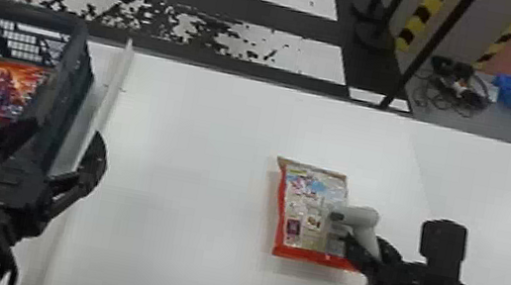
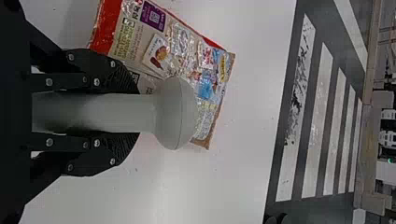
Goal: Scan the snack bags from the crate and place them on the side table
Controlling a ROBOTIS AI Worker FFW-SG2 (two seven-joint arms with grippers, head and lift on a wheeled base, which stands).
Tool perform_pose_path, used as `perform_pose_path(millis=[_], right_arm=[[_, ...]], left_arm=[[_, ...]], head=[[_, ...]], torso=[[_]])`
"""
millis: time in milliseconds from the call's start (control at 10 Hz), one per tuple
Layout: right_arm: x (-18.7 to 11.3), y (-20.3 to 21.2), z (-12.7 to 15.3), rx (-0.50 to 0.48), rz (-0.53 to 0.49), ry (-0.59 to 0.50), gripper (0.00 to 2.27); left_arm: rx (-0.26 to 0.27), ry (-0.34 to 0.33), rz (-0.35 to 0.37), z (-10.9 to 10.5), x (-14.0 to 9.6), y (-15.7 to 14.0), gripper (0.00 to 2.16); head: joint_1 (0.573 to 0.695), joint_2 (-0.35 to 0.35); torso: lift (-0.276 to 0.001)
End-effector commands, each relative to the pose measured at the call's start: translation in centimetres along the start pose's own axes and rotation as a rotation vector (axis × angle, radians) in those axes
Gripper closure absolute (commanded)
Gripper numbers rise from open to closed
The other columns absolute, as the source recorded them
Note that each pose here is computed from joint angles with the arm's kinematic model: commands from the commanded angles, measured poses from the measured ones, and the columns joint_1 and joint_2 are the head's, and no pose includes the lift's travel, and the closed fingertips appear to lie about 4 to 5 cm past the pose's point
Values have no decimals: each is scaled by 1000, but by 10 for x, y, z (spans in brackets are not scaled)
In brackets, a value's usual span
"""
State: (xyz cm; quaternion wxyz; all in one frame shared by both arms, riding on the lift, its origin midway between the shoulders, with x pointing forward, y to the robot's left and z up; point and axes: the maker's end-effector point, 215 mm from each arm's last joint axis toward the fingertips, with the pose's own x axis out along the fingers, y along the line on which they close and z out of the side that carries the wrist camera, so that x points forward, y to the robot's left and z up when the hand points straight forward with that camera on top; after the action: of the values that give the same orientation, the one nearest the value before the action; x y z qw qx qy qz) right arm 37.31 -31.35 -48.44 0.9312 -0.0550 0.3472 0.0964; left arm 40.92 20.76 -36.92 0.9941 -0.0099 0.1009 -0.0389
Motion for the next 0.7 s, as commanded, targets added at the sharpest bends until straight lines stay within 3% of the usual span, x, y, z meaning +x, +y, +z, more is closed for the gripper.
perform_pose_path(millis=[0,300,600], right_arm=[[3,-3,-1,2,-4,8,2243],[5,-3,-4,5,-4,14,2243],[-1,-35,3,27,-61,-13,2243]], left_arm=[[-3,0,-1,0,0,0,151],[-3,3,-1,-2,0,0,151],[-8,6,-2,-4,1,0,151]], head=[[695,-154],[695,-158],[695,-172]], torso=[[-94],[-94],[-94]])
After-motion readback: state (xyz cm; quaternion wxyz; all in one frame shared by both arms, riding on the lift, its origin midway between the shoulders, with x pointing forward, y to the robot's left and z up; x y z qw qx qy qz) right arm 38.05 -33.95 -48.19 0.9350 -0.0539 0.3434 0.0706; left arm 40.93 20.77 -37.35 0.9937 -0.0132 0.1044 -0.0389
